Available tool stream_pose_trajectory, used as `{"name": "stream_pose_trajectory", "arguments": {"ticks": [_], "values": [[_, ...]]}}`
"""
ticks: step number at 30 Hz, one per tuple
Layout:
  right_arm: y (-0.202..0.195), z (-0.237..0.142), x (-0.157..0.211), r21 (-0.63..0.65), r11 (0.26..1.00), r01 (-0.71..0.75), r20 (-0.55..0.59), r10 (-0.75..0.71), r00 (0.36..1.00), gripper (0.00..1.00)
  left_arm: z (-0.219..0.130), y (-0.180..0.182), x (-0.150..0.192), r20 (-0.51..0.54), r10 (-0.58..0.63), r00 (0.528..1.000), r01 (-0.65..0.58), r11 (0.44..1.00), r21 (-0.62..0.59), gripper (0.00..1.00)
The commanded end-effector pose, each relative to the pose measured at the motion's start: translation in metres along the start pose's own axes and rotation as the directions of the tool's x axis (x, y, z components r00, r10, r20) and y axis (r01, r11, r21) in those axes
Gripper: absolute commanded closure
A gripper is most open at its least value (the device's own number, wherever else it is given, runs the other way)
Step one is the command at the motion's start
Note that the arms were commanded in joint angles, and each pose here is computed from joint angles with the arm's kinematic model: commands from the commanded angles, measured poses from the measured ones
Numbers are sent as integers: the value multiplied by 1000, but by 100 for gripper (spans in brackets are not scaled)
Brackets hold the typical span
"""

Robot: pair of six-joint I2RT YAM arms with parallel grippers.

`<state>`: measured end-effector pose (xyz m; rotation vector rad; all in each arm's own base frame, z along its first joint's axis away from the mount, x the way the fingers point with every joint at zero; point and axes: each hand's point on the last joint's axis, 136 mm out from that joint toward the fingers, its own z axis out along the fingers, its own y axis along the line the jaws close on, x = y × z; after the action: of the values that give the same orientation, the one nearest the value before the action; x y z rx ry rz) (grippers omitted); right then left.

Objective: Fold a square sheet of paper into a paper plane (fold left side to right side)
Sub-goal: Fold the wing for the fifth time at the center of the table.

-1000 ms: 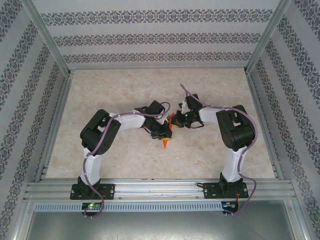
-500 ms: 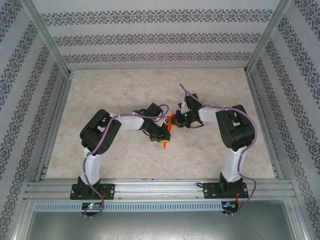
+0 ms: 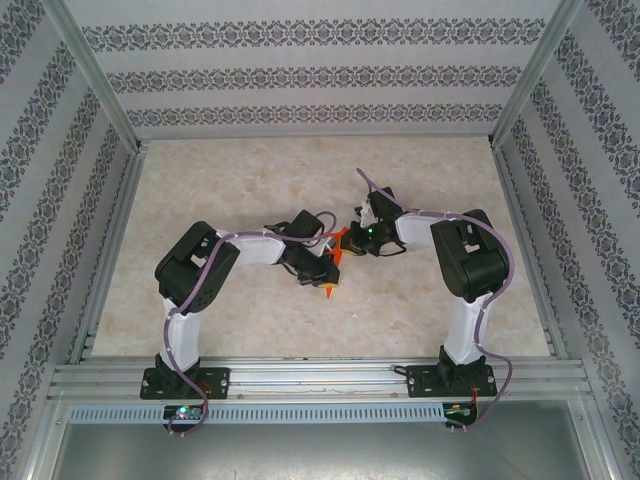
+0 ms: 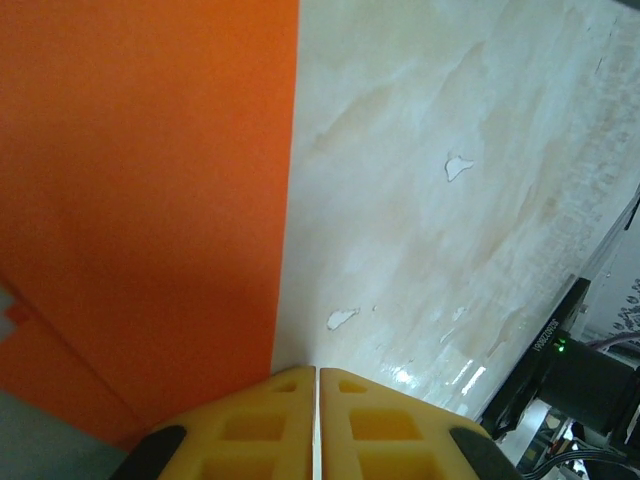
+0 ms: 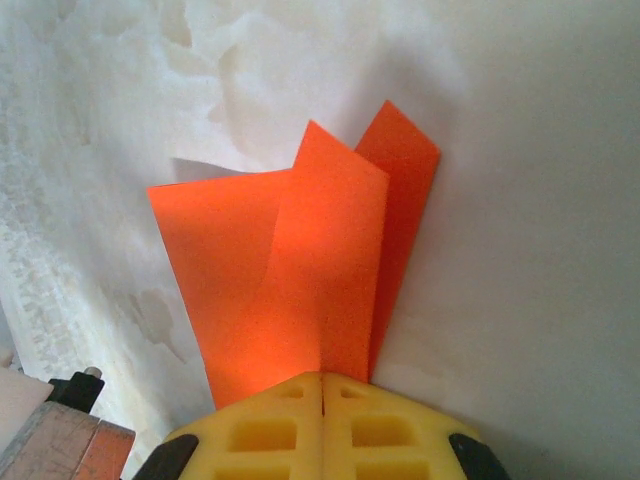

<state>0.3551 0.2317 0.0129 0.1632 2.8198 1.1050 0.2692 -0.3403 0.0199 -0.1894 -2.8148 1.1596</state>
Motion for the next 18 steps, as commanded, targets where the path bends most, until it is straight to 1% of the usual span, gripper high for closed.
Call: {"name": "stream_pose_trajectory", "arguments": {"ticks": [1, 9, 18], "values": [[-72, 17, 42, 257, 962, -93, -93, 120, 988, 100, 4, 27, 47, -121, -96, 988, 81, 989, -122, 89], [-71, 18, 41, 254, 963, -91, -93, 119, 989, 100, 8, 30, 67, -147, -114, 983, 96, 988, -121, 89], [-68, 17, 40, 251, 964, -85, -94, 112, 989, 100, 5, 28, 68, -136, -108, 985, 92, 988, -120, 89]]}}
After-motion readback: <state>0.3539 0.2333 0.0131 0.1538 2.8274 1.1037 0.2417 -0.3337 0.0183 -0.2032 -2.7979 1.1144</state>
